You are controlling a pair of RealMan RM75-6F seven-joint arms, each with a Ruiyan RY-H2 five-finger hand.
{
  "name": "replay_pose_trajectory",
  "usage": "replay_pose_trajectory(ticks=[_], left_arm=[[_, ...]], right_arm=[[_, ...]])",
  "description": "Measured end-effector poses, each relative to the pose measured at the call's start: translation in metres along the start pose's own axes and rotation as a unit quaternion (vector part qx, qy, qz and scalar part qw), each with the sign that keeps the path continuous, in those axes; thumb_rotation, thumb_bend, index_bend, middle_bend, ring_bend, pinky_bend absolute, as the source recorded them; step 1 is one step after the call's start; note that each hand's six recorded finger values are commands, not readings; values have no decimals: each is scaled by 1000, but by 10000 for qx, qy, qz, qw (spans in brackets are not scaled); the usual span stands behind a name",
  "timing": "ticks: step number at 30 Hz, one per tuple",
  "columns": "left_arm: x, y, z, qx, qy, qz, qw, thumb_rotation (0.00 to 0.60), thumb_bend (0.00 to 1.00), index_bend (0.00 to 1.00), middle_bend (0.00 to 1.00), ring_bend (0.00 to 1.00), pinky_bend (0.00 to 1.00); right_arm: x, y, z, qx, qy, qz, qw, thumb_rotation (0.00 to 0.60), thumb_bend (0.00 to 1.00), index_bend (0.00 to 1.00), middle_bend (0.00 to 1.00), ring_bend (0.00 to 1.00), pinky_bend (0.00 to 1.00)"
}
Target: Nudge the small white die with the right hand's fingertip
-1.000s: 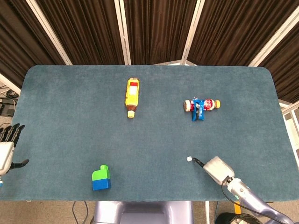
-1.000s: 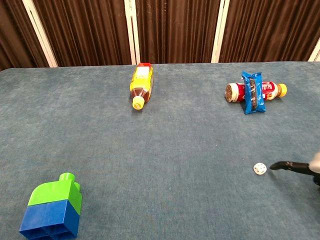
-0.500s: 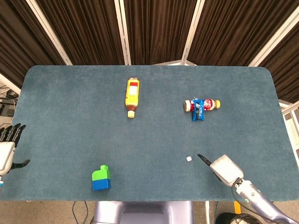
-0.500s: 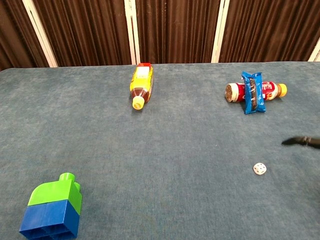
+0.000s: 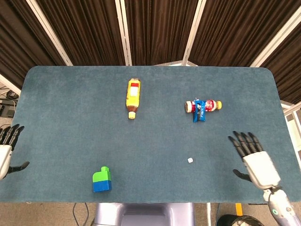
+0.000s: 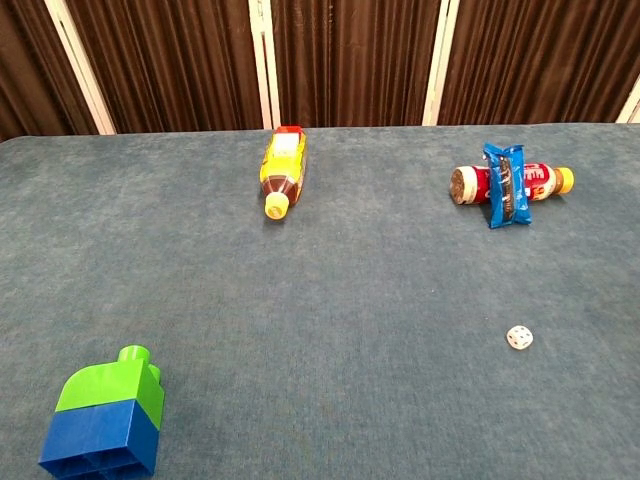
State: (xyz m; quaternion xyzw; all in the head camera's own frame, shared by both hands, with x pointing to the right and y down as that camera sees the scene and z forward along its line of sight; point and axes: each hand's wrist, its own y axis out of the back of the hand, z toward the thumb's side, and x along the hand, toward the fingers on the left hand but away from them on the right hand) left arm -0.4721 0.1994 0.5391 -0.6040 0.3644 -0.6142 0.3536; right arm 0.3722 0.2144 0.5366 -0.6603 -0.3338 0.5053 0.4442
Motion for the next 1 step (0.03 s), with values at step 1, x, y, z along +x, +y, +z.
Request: replay_pose_trajectory(ticks=[1], left_arm=[[-1,0,0,-4,-15,-7,10000,600,0,0,0,0,0]], right_arm=[[4,2,-3,-30,-118,-53,9999,600,0,0,0,0,0]])
